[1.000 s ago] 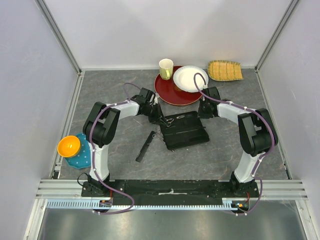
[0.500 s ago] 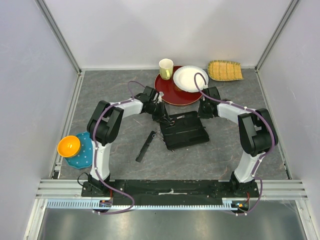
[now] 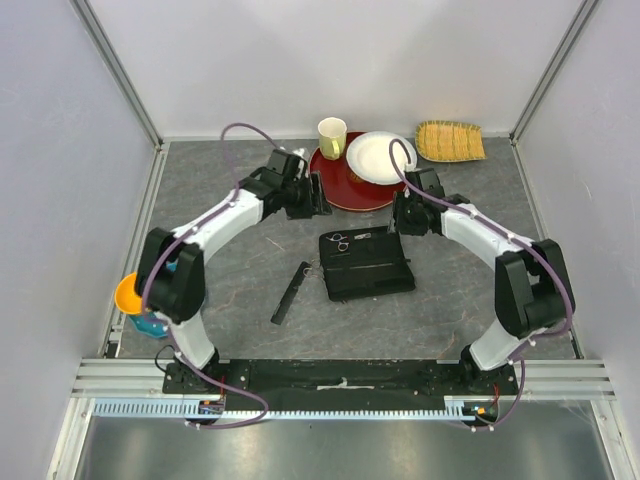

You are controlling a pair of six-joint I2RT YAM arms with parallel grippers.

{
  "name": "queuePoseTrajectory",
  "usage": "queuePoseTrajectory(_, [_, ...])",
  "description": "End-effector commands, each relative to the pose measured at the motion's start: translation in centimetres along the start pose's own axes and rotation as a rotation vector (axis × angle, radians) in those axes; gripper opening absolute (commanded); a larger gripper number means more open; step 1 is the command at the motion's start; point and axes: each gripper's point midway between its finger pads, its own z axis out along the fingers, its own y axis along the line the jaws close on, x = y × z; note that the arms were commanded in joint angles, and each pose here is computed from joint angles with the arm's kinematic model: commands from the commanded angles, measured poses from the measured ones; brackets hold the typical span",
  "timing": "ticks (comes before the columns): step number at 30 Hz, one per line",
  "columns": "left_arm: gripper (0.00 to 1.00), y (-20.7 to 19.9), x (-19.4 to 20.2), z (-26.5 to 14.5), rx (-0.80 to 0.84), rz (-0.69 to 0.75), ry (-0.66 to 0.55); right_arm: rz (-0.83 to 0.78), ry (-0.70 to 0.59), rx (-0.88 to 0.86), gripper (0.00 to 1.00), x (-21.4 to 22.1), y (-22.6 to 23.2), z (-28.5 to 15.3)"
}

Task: Sort the hair-cutting tools

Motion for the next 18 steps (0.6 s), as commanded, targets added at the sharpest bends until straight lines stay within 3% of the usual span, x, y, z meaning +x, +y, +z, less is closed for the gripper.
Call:
queuePoseTrajectory(1, [0.7, 1.2, -4.9, -6.6, -0.141, 0.097, -0.235, -0.125, -0.124, -0.093, 0.51, -3.5, 3.6, -4.4])
queuePoseTrajectory(3, [0.77, 2.3, -5.9, -9.5, -0.199, 0.104, -0.318, -0.205, -0.137, -0.132, 0.53, -3.0, 6.0, -5.1])
queuePoseTrajectory(4, [0.94, 2.7, -6.1, -10.5, -0.215, 0.102, -0.342, -0.233, -0.137, -0.148, 0.55, -2.7, 6.9, -5.2])
queuePoseTrajectory(5, [1.0, 3.3, -6.0, -12.0, -0.233, 0.098, -0.372, -0.274, -0.132, -0.178, 0.56, -1.8, 8.6, -5.4])
queuePoseTrajectory(11, [1.0, 7.3, -4.0, -16.1, -0.267, 0.01, -0.433, -0.446, -0.088, -0.297, 0.55, 2.8, 15.6, -4.6])
queuePoseTrajectory(18, [0.96, 10.7, -1.5, -19.3, -0.298, -0.121, -0.496, -0.565, 0.013, -0.338, 0.36, 8.6, 21.5, -1.6])
